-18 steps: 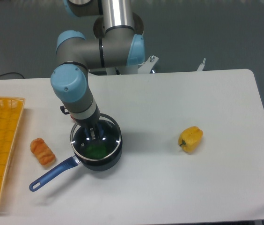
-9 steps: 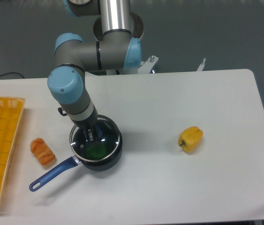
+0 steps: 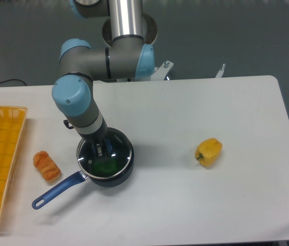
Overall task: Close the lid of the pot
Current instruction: 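Settle the glass lid flat onto the saucepan rim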
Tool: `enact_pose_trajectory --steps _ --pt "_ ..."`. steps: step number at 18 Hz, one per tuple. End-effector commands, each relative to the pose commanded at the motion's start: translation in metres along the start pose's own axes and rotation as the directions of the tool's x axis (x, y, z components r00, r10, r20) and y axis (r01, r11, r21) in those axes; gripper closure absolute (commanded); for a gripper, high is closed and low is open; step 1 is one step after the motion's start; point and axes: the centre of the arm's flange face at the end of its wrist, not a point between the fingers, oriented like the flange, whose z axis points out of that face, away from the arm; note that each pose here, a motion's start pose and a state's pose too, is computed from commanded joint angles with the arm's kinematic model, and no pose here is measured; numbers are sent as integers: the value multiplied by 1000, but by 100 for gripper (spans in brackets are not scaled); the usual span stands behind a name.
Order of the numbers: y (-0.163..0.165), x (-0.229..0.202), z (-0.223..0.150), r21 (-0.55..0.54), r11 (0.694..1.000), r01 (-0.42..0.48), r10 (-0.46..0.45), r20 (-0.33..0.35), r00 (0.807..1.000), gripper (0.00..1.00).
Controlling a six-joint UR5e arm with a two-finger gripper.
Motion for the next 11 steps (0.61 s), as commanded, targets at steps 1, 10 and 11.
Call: enact_pose_trajectory --steps 1,10,11 --pt "0 0 1 0 1000 0 0 -1 1000 42" --pt "0 1 4 -3 1000 1 -1 -7 1000 41" --pt "0 1 4 -3 1000 1 -1 -7 1000 41"
